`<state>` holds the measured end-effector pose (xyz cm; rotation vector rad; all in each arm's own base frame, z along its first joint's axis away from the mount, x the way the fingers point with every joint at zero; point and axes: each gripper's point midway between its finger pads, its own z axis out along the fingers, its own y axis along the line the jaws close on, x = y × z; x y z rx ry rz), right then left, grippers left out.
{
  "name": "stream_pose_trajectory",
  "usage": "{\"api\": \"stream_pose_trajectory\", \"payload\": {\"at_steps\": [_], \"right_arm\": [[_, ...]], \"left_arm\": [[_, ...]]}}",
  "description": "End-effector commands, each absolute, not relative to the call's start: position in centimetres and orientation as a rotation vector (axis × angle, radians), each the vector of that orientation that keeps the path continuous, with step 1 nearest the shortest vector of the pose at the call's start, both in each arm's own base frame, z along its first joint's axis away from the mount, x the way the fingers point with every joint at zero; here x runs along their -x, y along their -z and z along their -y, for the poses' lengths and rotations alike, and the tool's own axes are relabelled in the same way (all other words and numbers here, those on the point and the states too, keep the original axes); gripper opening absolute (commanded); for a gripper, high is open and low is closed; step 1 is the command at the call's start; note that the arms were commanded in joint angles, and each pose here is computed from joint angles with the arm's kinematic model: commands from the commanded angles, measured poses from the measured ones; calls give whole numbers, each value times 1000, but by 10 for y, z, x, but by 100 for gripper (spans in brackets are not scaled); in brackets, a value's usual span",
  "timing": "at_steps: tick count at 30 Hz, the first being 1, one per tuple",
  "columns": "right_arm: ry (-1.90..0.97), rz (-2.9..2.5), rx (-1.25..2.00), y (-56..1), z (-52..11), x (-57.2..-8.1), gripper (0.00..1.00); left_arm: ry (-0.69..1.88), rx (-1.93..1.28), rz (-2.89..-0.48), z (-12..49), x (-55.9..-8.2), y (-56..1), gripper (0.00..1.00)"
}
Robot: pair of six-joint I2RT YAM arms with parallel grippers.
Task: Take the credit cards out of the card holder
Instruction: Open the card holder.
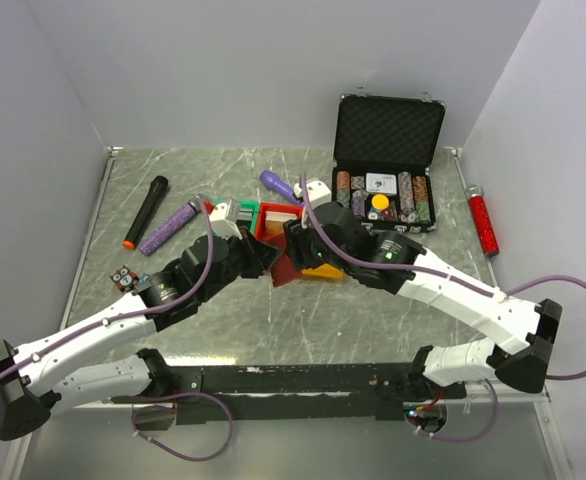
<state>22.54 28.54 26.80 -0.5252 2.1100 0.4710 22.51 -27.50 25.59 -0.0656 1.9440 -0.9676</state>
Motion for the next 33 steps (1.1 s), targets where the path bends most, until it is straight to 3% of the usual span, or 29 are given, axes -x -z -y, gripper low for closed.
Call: {"api": "stream_pose_trajectory", "payload": {"at_steps": [1, 33], "right_arm": [[-516, -2077, 546, -286, -299, -223, 58], [-278, -2166, 615, -257, -320, -228, 49]], "left_arm": [[969, 96, -1879, 272, -229, -281, 1], [1144, 182, -1808, 267, -212, -317, 1]]}}
